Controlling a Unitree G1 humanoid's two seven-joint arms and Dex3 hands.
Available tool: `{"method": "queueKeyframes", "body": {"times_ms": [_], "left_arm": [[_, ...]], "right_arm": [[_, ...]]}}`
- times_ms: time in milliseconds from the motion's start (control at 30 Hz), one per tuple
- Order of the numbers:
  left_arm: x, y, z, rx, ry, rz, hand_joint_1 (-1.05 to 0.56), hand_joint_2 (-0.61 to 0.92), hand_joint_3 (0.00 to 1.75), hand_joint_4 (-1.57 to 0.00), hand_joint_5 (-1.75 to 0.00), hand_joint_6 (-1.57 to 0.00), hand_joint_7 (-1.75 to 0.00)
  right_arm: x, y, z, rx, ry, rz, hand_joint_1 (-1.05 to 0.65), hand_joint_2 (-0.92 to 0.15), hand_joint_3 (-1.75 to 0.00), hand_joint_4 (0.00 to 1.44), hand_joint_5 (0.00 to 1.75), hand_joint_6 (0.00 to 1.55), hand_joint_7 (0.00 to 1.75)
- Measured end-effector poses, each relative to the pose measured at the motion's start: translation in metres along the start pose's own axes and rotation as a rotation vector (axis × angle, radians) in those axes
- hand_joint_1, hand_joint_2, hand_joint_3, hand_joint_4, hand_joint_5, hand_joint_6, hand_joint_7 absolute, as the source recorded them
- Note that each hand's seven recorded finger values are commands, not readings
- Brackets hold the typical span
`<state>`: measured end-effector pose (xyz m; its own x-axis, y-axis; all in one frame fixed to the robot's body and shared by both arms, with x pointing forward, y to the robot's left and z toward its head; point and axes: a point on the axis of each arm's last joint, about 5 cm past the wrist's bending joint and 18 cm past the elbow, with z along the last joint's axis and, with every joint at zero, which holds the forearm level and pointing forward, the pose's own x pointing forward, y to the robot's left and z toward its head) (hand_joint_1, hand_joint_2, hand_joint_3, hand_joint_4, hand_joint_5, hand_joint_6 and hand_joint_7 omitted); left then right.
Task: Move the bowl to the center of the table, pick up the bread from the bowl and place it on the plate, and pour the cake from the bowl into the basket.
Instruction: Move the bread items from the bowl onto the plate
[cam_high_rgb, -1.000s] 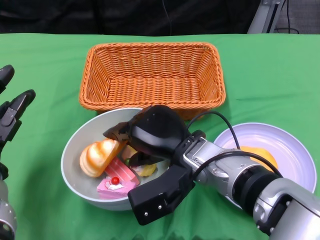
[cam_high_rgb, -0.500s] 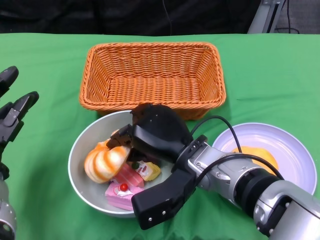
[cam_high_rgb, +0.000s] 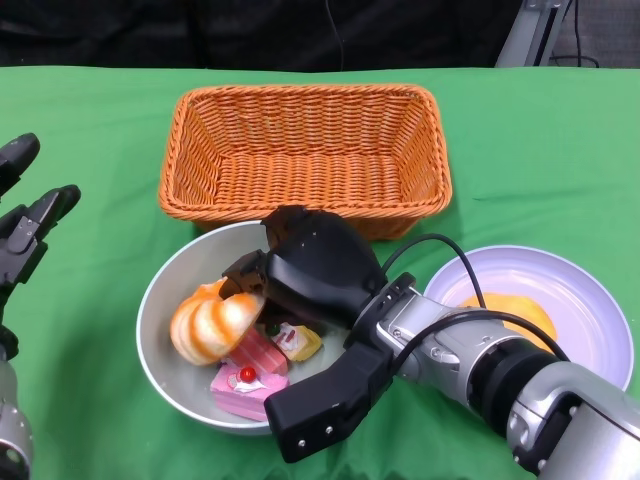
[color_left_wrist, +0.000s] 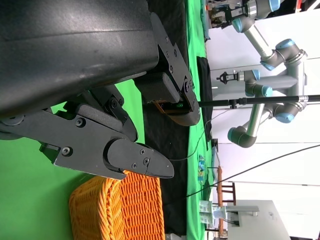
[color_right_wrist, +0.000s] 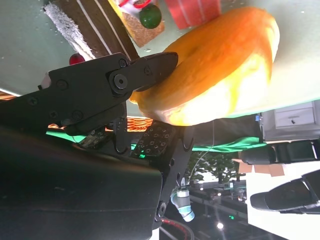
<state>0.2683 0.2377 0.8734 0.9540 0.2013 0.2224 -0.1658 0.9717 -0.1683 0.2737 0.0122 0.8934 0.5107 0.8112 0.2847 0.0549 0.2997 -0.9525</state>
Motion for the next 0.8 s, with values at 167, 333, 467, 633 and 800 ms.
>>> {"method": "queueKeyframes", "body": {"times_ms": [167,333,467,633,800], "left_arm": [[0.000,0.000,0.000,0.012,0.002,-0.010,-0.40,0.92,0.13,-1.01,-0.02,-0.83,-0.01],[0.000,0.000,0.000,0.012,0.002,-0.010,-0.41,0.92,0.12,-1.00,-0.01,-0.83,-0.01],[0.000,0.000,0.000,0.018,0.002,-0.014,-0.43,0.92,0.11,-1.00,-0.01,-0.83,0.00],[0.000,-0.001,0.000,0.027,0.005,-0.024,-0.43,0.92,0.10,-1.01,-0.01,-0.82,0.00],[0.000,-0.001,0.000,0.029,0.008,-0.028,-0.43,0.92,0.10,-1.01,-0.01,-0.82,0.00]], "right_arm": [[-0.003,0.001,0.000,0.061,0.012,-0.036,-0.29,-0.91,-0.01,0.77,1.31,1.10,0.26],[-0.006,0.000,-0.002,0.102,0.004,-0.067,-0.25,-0.92,-0.04,0.68,1.58,0.93,0.68],[-0.009,-0.002,-0.006,0.123,0.007,-0.096,-0.24,-0.92,-0.07,0.66,1.57,0.86,0.77],[-0.014,-0.006,-0.013,0.159,0.012,-0.127,-0.25,-0.92,-0.01,0.72,1.39,0.94,0.54],[-0.015,-0.012,-0.017,0.200,0.015,-0.170,-0.23,-0.92,-0.04,0.75,1.32,0.99,0.44]]}}
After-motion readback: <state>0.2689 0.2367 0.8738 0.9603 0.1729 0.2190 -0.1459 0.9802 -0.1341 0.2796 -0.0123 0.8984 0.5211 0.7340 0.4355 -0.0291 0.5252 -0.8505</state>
